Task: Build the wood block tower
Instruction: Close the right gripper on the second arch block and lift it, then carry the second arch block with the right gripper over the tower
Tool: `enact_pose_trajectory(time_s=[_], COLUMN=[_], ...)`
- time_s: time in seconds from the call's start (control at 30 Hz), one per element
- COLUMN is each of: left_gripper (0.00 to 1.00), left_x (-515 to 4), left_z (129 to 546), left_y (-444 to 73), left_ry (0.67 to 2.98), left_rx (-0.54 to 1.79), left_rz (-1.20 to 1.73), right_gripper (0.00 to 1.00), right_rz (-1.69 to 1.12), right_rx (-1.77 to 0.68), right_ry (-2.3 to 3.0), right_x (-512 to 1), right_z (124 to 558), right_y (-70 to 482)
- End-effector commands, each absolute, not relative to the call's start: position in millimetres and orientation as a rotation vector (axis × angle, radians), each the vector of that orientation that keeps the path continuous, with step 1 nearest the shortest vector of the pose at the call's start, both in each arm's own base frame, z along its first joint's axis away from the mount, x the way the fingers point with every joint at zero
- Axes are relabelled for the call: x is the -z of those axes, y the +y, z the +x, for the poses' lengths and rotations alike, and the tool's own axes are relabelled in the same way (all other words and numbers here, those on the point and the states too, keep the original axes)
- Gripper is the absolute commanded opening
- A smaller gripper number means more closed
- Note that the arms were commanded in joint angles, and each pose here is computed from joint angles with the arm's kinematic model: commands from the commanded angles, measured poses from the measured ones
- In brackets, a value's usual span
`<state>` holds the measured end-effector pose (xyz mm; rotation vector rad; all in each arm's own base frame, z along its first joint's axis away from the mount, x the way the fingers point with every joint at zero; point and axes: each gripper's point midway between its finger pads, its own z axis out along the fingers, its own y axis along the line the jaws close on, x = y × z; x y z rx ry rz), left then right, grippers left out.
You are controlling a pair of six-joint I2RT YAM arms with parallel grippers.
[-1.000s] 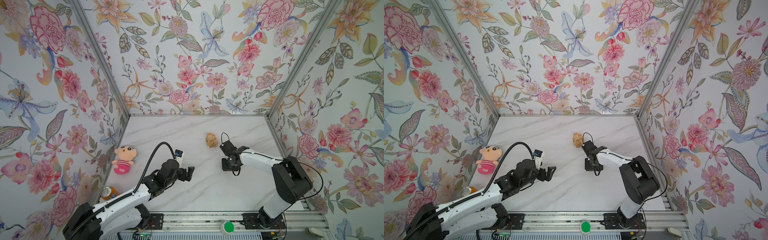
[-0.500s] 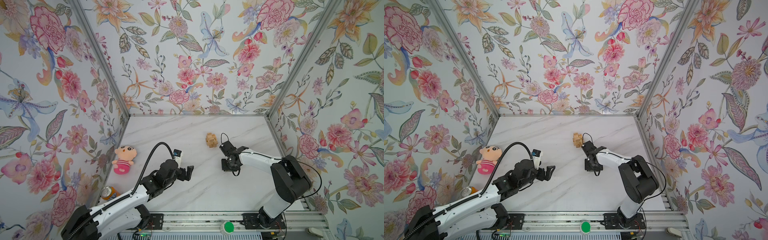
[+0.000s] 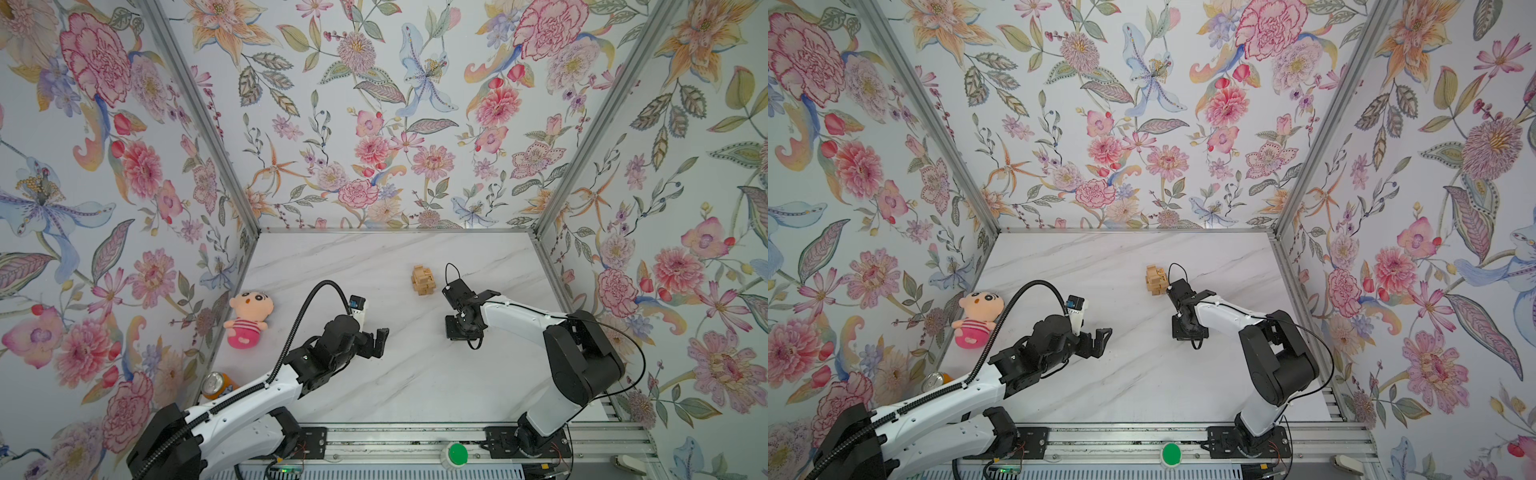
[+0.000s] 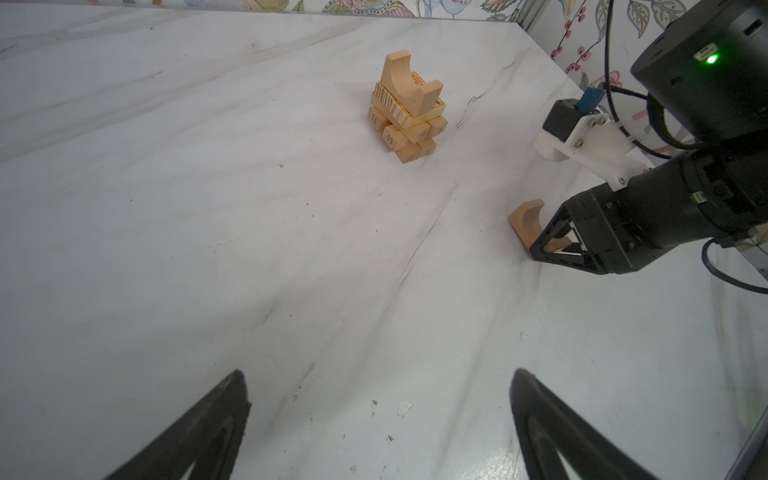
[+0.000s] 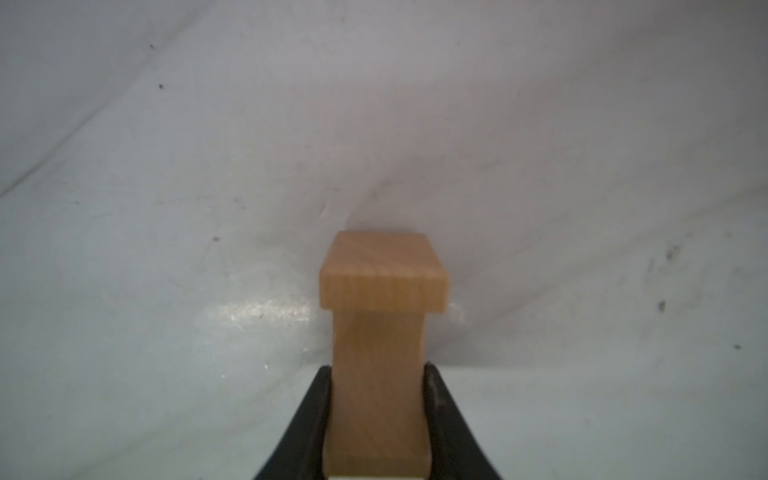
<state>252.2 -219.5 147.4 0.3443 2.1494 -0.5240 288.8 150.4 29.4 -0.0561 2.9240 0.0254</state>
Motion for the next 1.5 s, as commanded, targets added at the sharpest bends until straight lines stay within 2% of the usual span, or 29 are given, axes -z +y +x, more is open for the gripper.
enact_pose_trajectory(time_s=[0.0,0.43,0.8,1.47], left_gripper=[0.99,0.99,0.99,0.99], left_x=[-158.1,-168.1,-174.1,-177.6], left_z=[262.0,283.3,307.5,329.1], left_y=[-219.9,-223.9,-216.1,-213.4], left_ry=[2.131,2.134,2.143,2.141], left_rx=[0.488,0.45,0.411,0.414], left_rz=[0.349,0.35,0.319,0.304], right_gripper=[0.31,0.3,0.3,0.31], right_rz=[-0.113,-0.251,-0.365,-0.445], right_rx=[-0.032,-0.11,-0.167,-0.197], right_ry=[2.859,2.746,2.742,2.751], right_x=[-55.7,-97.5,-95.6,-92.3], right_z=[305.0,369.7,420.3,453.5], right_y=[151.6,159.5,184.9,203.9])
